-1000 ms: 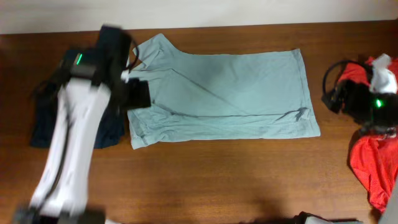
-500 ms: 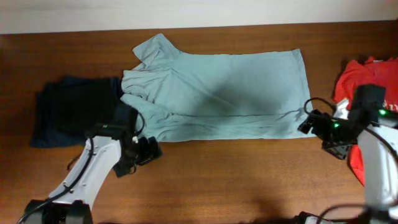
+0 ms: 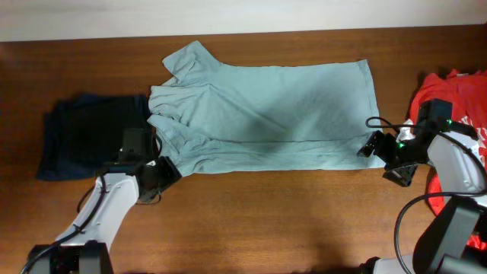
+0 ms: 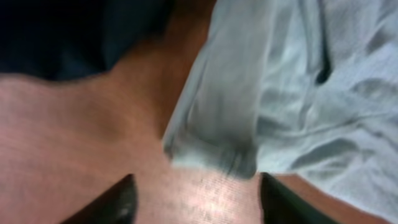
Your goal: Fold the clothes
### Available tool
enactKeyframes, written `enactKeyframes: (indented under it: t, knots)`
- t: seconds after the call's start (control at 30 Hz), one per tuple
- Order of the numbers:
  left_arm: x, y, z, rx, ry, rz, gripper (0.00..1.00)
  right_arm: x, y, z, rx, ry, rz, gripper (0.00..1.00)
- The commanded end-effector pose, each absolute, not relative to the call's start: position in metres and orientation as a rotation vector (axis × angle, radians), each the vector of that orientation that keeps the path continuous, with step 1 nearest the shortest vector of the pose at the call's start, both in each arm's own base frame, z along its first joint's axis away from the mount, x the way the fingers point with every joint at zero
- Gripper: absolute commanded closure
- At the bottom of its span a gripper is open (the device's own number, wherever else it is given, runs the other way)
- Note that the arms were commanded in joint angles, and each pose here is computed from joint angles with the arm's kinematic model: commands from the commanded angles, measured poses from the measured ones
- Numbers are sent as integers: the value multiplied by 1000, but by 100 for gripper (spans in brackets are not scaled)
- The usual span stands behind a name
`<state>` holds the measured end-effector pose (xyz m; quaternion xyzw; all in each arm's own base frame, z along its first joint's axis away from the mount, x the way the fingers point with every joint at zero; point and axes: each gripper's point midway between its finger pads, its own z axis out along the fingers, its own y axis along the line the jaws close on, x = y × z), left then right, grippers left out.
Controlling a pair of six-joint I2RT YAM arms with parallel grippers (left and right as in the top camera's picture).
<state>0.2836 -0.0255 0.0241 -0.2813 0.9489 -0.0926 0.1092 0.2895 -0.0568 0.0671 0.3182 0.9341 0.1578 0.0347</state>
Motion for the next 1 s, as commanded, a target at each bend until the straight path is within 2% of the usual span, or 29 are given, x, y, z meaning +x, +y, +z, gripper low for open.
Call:
enactKeyframes:
  t: [0.0,0.17,0.23,0.37,0.43,0.57,0.6,0.67,0.77,0.87,0.97]
  knots:
    - [288,-17,11,-855,2782,-208,46,290,-53,67,979,2870,504,8]
    - [292,-17,-8,-863,2806,-197,57,289,-54,67,981,2872,494,7]
    - [292,-17,-15,-862,2824,-189,65,289,-54,66,981,2874,493,7]
    - [291,-16,-16,-837,2835,-182,90,287,-57,65,986,2882,465,4]
    - [293,-16,-14,-835,2830,-186,99,285,-57,65,975,2890,464,4]
    - [294,-16,-8,-841,2845,-181,100,280,-55,62,961,2914,464,1]
    - [294,-16,-7,-842,2850,-181,99,280,-55,60,961,2911,464,5]
    - [293,-16,-6,-843,2857,-179,99,279,-55,56,969,2907,463,21]
    - [293,-16,-5,-834,2863,-176,100,278,-58,47,1019,2888,433,37]
    - [292,-16,-5,-834,2864,-176,99,269,-72,34,1183,2869,287,37]
    - [292,-16,-5,-835,2867,-175,99,275,-76,24,1201,2844,272,37]
